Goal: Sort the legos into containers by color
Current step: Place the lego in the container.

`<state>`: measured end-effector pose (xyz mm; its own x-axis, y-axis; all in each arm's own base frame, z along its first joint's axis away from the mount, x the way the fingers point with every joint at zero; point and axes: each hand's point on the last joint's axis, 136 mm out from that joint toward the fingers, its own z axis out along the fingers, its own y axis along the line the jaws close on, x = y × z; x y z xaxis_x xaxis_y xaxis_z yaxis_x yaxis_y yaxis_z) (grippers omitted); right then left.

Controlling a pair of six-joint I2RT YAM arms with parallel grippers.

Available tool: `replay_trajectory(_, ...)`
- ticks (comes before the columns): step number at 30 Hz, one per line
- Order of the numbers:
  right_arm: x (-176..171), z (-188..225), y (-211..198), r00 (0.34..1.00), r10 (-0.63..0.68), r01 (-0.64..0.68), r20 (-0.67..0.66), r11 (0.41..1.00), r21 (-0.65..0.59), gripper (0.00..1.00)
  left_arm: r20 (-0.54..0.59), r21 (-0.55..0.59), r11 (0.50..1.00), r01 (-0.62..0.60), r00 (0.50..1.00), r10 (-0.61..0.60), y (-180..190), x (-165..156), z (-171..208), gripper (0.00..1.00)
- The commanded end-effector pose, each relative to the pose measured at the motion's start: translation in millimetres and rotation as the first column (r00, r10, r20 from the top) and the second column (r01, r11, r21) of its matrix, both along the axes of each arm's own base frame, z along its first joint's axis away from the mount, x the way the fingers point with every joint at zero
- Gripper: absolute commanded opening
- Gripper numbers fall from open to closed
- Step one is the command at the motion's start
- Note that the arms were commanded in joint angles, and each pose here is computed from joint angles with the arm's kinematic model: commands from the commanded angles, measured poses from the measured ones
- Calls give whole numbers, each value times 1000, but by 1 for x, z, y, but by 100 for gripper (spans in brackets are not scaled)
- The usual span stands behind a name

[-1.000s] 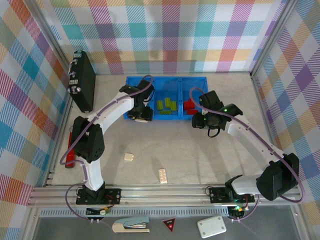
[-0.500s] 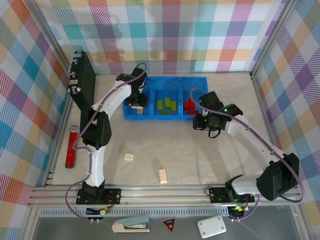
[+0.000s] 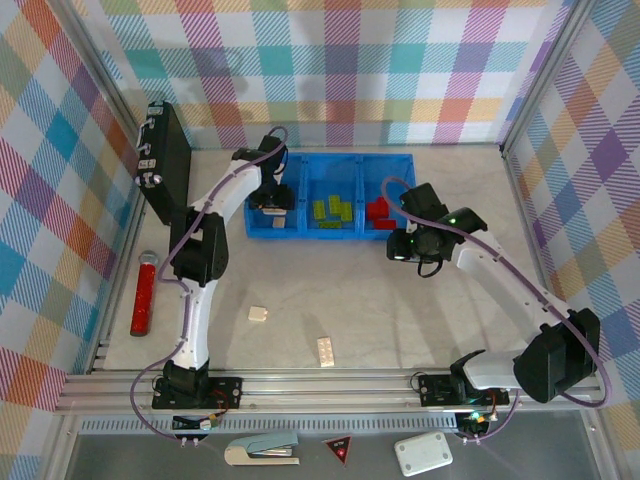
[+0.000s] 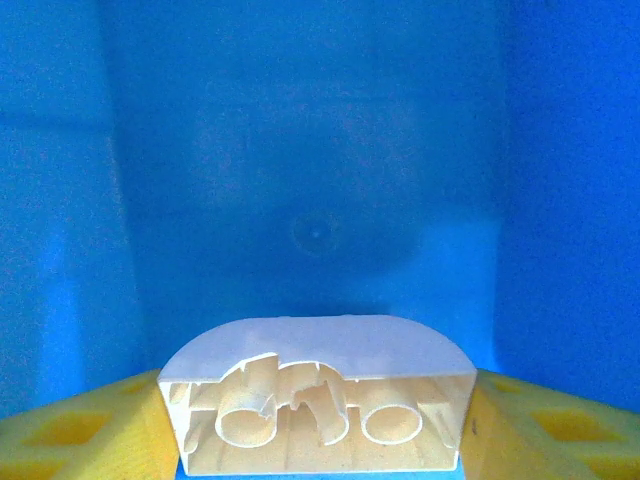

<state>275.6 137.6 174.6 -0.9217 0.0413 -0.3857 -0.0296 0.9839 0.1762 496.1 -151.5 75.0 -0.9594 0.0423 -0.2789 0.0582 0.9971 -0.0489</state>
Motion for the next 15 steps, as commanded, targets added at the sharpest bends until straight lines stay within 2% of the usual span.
replay_trajectory(1,-1,18,-3,999,-20,19,28,999,27,46,20,-25,1000,-18,1000,18,-1,12,-2,68)
replay_trajectory(8,-3,19,-4,999,-23,23,29,999,23,46,7,-49,999,1,1000,0,-8,17,-16,69)
replay_trajectory(15,-3,21,-4,999,-22,21,36,999,27,46,-21,-70,998,8,1000,-9,-12,12,-16,75)
